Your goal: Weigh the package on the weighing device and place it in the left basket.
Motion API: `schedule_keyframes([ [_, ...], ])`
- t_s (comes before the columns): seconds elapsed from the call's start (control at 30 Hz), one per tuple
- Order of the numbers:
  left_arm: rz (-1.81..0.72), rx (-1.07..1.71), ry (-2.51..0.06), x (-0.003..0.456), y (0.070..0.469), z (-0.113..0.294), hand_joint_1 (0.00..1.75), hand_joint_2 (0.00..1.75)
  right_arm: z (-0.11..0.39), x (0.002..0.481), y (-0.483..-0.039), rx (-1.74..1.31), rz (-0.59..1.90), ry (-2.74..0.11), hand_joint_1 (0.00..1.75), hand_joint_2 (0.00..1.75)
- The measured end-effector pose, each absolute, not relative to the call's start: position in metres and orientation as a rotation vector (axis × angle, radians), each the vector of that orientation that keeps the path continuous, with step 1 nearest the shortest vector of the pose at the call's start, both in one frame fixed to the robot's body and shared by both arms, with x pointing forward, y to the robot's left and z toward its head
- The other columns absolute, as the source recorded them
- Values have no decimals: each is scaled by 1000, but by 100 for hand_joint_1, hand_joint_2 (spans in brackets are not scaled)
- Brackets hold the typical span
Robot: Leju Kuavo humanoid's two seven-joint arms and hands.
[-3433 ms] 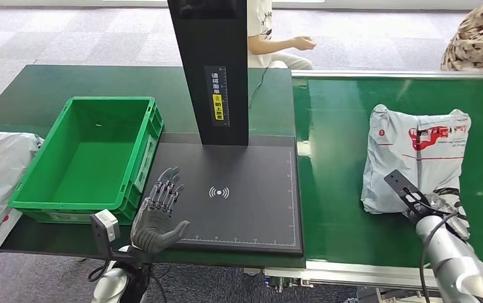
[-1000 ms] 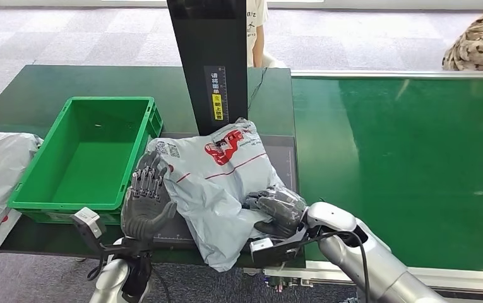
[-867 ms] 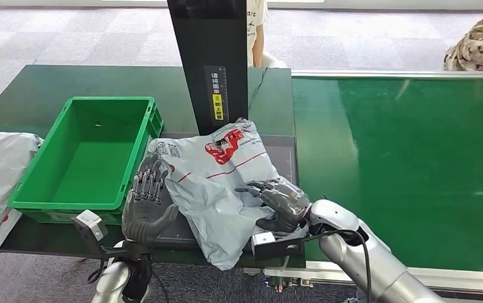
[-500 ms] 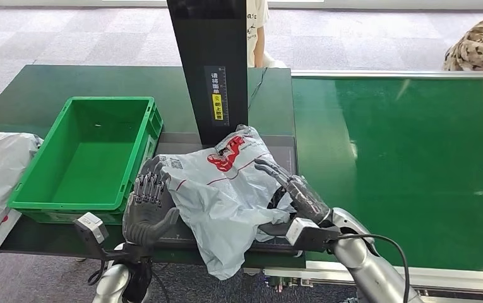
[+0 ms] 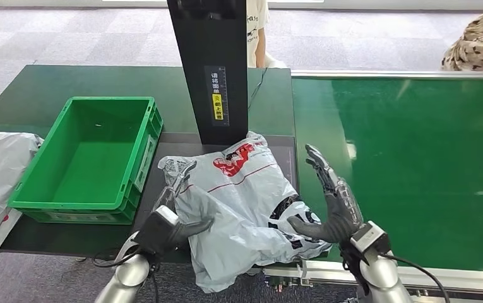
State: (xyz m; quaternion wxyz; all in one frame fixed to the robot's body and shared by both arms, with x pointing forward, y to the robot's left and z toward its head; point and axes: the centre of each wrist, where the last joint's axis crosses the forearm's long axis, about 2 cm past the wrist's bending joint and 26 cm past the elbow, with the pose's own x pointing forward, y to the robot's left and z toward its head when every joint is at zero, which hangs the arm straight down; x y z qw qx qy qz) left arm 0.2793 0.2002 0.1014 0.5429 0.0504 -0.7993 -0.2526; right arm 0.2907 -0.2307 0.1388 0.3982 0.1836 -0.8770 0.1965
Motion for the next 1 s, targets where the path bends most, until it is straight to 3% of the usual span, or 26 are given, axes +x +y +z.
schedule_keyframes([
  [0.3, -1081, 531, -1591, 329, 189, 117, 0, 175, 151, 282, -238, 420, 351, -2265, 0, 175],
  [0.37, -1158, 556, -1529, 339, 185, 120, 8, 175, 154, 282, -240, 405, 324, -2270, 0, 175],
  [0.5, -1242, 567, -1466, 350, 181, 121, 171, 175, 158, 280, -242, 380, 282, -2282, 0, 175],
  [0.83, -1309, 546, -1567, 354, 178, 121, 175, 175, 159, 273, -249, 350, 227, -2289, 0, 175],
  [1.0, -1296, 594, -1902, 348, 175, 128, 175, 175, 158, 270, -253, 343, 195, -2297, 0, 175],
])
